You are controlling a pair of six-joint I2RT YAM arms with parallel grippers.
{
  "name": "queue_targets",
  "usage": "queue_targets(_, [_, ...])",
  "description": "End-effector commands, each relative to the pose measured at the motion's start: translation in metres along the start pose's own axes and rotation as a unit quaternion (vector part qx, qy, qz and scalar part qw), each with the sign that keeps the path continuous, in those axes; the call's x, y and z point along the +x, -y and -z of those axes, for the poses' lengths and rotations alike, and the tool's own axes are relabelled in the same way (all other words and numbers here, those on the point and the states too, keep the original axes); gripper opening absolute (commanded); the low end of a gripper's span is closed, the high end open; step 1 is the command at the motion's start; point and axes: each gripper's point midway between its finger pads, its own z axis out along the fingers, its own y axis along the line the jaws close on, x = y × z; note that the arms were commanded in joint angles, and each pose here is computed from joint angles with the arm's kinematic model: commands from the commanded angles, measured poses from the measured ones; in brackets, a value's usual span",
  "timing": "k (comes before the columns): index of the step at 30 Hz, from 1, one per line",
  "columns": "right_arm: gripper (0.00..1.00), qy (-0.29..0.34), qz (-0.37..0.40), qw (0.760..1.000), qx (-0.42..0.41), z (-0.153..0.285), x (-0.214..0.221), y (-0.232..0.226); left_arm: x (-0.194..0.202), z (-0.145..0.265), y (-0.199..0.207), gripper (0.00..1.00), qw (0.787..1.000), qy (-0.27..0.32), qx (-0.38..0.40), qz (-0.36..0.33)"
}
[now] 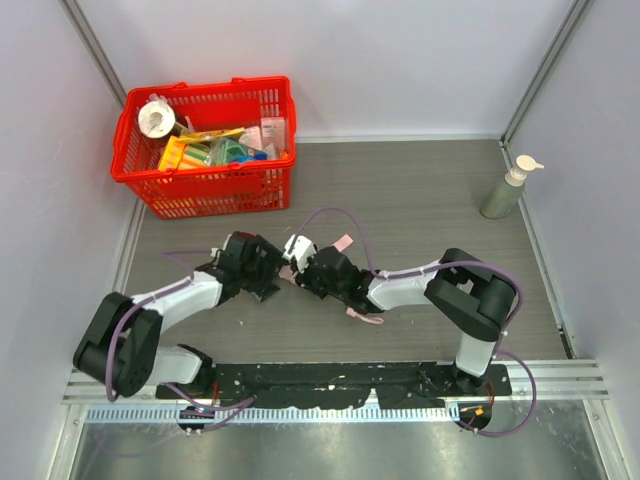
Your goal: Put away the umbrella
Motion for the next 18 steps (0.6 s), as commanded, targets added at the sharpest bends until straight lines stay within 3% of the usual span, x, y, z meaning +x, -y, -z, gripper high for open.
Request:
queue_targets(1, [0.01, -0.156, -0.109, 0.976, -0.106, 0.022, 0.111, -0.042, -0.008, 0.009, -0.045, 1.00, 0.997, 0.043, -0.038, -0.054])
queue_targets(7, [0.01, -0.169, -0.186, 0.953, -0.167, 0.028, 0.122, -0.059, -0.009, 0.024, -0.029, 1.00, 0.993, 0.063, 0.046, -0.092])
queue_targets(18, [0.01, -0.195, -0.289, 0.917, -0.193, 0.028, 0.139, -0.056, -0.015, 0.047, -0.007, 1.00, 0.981, 0.086, 0.096, -0.142])
